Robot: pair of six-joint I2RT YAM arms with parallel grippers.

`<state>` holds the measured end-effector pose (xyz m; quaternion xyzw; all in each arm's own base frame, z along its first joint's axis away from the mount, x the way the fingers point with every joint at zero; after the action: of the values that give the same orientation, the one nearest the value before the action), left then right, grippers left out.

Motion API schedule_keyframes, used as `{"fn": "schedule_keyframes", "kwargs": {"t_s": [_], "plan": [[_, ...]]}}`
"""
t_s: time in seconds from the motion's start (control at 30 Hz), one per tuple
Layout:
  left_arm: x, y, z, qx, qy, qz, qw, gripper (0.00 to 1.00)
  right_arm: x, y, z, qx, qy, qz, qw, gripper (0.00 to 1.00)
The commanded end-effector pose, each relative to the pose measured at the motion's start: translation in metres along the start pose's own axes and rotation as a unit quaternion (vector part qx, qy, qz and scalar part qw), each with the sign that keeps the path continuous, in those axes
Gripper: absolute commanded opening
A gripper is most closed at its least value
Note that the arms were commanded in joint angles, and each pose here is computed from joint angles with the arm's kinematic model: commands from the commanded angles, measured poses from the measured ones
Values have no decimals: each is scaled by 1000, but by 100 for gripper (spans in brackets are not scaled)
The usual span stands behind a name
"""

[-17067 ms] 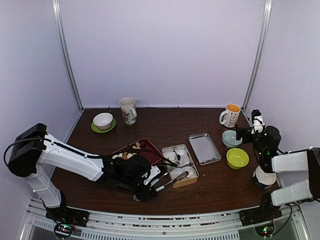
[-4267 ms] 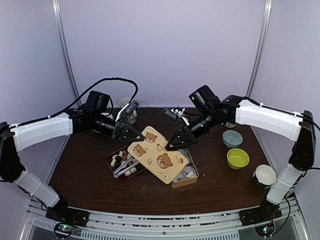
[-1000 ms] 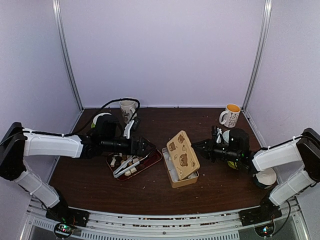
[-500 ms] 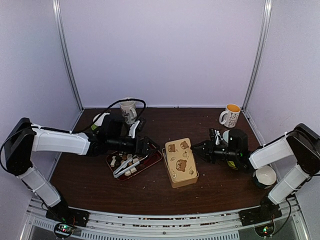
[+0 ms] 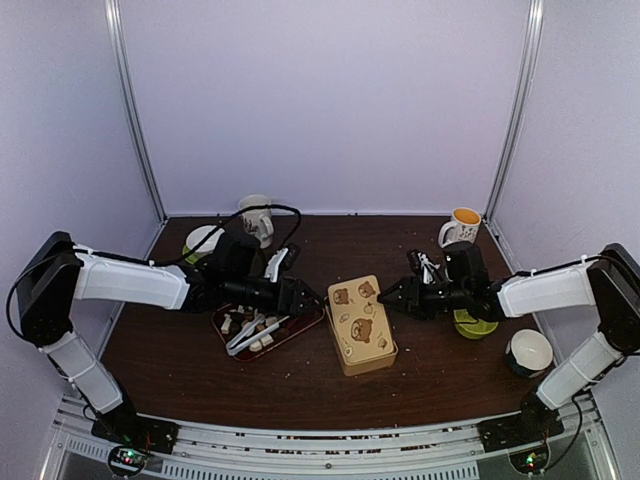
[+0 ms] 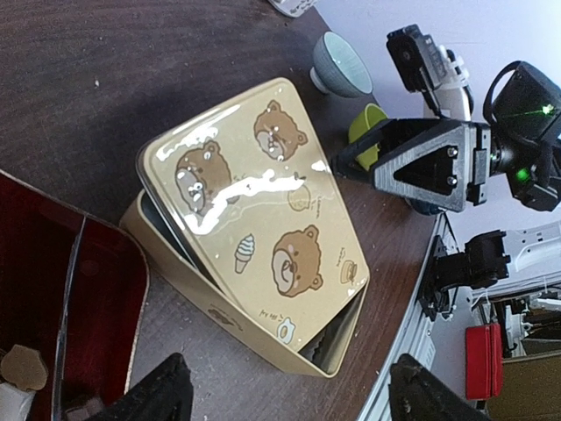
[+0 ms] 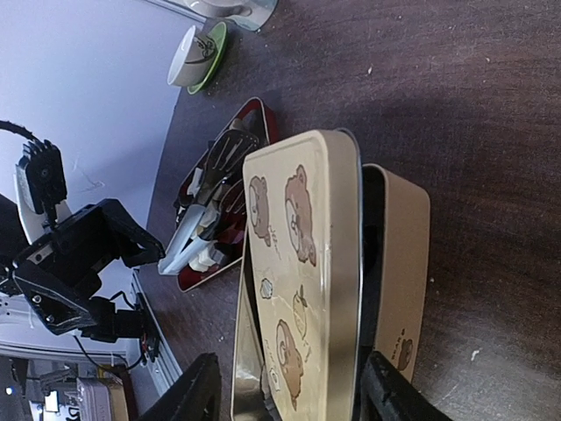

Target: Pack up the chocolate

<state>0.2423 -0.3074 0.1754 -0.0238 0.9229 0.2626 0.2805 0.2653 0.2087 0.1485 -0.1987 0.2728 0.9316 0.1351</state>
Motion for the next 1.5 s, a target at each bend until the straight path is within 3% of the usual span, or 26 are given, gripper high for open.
{"fn": "schedule_keyframes", "kwargs": {"t_s": [0.0, 0.4, 0.7, 0.97, 1.47], "plan": [[-9, -3, -7, 5, -8, -9, 1000, 80, 0, -5, -10, 45, 41, 34, 998, 54], [-9, -2, -6, 1, -7, -5, 1000, 79, -5, -17, -13, 44, 44, 50, 997, 39], [-10, -2, -8, -1, -13, -3, 1000, 78, -12, -8, 3, 27, 52, 42, 997, 8], [-11, -1, -9, 2, -16, -4, 1000, 78, -22, 6, 19, 23, 56, 28, 998, 6], [-14, 12, -17, -2, -21, -21, 1000, 77, -36, 41, 91, -124, 24, -2, 992, 0]]}}
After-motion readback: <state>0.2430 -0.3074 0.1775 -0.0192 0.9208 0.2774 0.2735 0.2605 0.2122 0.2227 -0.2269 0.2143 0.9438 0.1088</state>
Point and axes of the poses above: each gripper's point midway between its finger pads, its own y axis back along the fingers, its own z axis along the line the jaws close on, x = y × z, the point moved 8 cm from there along y, back along the fingers, and after that the axes turned 2 degrees about y, right-handed, at the moved point
